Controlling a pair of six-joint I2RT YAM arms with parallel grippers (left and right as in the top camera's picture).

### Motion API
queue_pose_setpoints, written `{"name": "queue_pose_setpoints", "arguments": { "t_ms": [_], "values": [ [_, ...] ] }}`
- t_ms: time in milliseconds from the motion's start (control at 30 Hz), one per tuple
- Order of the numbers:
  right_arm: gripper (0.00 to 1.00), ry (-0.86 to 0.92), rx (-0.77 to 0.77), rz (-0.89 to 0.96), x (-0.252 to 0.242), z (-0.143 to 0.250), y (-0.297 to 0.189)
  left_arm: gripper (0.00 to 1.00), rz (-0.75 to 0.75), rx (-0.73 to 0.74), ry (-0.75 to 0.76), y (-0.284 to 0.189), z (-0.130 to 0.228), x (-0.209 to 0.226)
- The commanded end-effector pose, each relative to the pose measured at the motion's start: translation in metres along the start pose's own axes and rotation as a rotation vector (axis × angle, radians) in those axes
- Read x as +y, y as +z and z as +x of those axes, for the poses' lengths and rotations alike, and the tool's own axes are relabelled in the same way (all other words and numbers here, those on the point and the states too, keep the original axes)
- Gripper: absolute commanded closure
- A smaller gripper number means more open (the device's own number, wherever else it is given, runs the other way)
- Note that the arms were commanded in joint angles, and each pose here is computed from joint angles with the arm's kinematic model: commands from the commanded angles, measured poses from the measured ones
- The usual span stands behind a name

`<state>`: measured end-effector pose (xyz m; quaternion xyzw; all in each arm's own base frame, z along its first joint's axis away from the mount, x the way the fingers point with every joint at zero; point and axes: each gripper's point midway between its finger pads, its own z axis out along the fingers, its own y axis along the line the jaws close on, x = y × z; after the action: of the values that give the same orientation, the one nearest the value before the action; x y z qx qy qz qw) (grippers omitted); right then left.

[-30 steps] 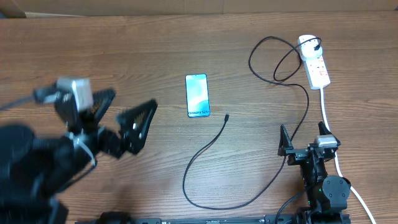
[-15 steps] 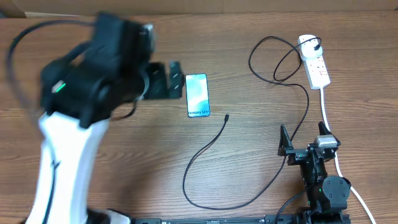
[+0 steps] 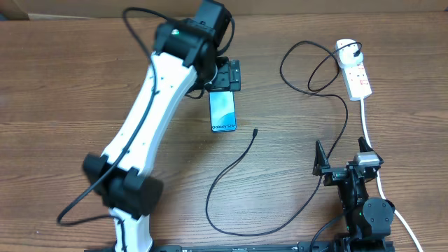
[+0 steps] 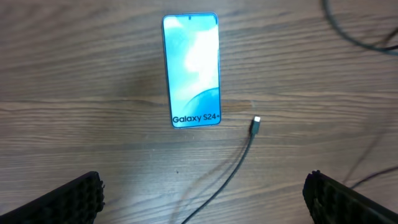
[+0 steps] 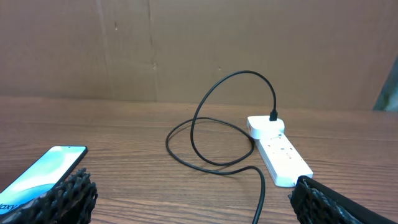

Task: Plug charger to phone and switch on socket
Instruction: 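Move the left gripper forward over the phone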

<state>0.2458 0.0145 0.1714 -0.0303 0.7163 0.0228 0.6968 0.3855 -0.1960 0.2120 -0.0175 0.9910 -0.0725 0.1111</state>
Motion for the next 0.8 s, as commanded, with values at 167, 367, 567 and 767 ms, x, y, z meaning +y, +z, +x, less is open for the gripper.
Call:
{"name": "queue_pose_setpoints", "arguments": {
  "t_ms": [167,367,567,767],
  "values": [
    [0.0,0.005,-0.004,0.005,0.0,0.002,0.0,0.0,0.002,0.033,-0.047,0.06,-0.024,-0.004],
    [0.0,0.005,-0.004,0.005,0.0,0.002,0.0,0.0,0.029,-0.012,-0.091,0.08,-0.043,-0.011],
    [0.0,0.005,-0.004,0.005,0.0,0.002,0.0,0.0,0.013,-0.057,-0.098,0.092,-0.056,-0.01],
    [0.0,0.005,-0.004,0.005,0.0,0.002,0.0,0.0,-0.012,-0.014,-0.135,0.115,-0.05,-0.007]
  ]
}}
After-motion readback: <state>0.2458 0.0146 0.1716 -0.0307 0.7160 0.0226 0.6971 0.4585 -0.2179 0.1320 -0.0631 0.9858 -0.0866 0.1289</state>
